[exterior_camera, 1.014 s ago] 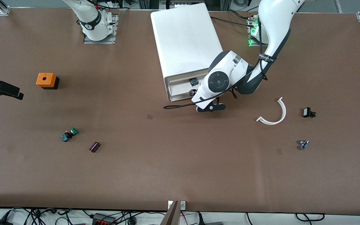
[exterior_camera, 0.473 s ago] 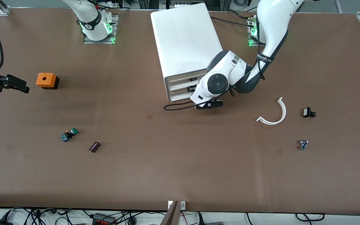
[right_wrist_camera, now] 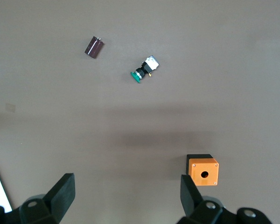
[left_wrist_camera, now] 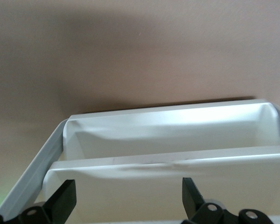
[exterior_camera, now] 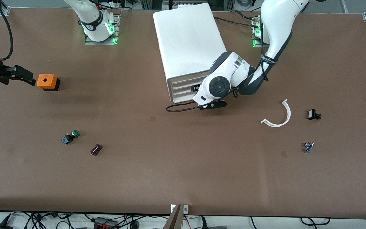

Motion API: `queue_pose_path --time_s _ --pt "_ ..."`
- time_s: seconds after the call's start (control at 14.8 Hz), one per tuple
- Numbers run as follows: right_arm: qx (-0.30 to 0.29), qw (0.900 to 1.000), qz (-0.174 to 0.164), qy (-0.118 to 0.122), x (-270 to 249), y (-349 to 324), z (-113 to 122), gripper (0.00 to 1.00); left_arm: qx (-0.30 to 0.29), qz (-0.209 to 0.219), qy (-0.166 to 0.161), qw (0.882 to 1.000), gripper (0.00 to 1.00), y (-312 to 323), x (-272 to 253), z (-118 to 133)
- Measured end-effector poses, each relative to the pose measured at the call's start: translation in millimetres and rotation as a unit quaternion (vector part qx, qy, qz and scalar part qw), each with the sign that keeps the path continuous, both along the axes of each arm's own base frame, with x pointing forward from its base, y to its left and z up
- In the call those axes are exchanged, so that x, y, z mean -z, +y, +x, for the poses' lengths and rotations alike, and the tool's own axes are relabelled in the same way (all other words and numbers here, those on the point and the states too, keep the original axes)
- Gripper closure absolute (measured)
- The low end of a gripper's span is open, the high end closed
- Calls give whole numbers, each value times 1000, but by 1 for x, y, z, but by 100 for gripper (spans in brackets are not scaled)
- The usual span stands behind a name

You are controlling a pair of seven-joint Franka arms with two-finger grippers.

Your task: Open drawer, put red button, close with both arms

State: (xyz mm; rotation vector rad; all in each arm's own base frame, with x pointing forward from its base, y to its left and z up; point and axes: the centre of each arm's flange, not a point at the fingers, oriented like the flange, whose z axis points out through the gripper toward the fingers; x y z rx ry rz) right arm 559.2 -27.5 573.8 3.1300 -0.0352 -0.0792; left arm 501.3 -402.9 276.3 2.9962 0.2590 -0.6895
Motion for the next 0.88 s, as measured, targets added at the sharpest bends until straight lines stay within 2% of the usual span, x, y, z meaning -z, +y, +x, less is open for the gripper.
queue_pose_path --time_s 0.14,0.27,0.47,0.68,0.88 --pt "0 1000 0 0 0 0 0 0 -20 -13 -22 999 0 10 -22 26" --pt "1 1000 0 0 0 -1 0 0 -54 -19 -51 997 0 47 -49 66" --pt "7 1000 0 0 0 -1 0 0 -50 12 -87 995 0 127 -96 116" --pt "11 1000 -1 -1 0 -1 0 0 -18 44 -94 994 0 197 -149 139" --pt "11 1000 -1 -2 0 -1 0 0 52 36 -95 993 0 257 -195 146"
